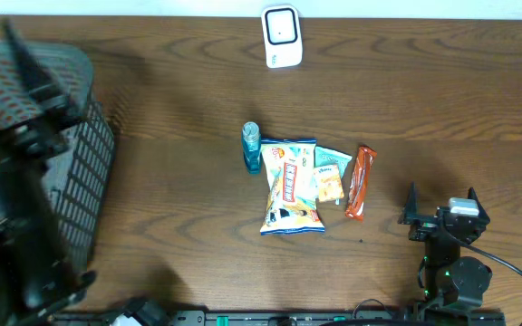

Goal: Scan the item barcode
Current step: 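Release the Kleenex pack and retract the left arm up and away, then move the right gripper from rest toward the items at table center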

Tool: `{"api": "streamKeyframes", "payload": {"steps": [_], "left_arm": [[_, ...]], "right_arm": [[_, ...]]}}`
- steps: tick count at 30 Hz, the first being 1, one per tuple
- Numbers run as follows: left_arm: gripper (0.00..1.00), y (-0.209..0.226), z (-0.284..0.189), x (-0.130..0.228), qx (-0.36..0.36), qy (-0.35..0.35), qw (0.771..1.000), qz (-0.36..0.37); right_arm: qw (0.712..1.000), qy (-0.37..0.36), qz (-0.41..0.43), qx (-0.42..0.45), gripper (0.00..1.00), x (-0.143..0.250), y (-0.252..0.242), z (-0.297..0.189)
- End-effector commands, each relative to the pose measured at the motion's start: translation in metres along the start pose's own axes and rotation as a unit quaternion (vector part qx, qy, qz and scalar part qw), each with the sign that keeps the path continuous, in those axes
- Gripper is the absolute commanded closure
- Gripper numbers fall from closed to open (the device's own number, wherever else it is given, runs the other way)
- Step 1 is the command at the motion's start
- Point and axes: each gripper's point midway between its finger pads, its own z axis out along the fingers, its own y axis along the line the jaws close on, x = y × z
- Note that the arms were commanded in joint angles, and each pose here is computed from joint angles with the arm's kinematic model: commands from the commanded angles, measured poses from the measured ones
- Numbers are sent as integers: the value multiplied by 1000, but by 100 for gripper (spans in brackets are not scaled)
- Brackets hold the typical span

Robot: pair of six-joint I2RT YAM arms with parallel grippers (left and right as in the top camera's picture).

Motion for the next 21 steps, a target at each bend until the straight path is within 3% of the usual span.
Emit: {"api": "streamKeyframes", "payload": {"steps": [1, 9, 17, 21], "left_arm": [[2, 16, -7, -2, 5, -7, 999, -51], [2, 33, -37, 6, 89, -5, 989, -114], [2, 34, -100, -3, 226, -39, 957, -180], [2, 47, -131, -4, 234, -74, 948, -203]], "right_arm": [[1000, 0, 6, -1, 1, 0, 0, 0], [1000, 0, 6, -1, 1, 0, 0, 0], [1000, 0, 6, -1, 1, 0, 0, 0], [1000, 0, 6, -1, 1, 0, 0, 0]]}}
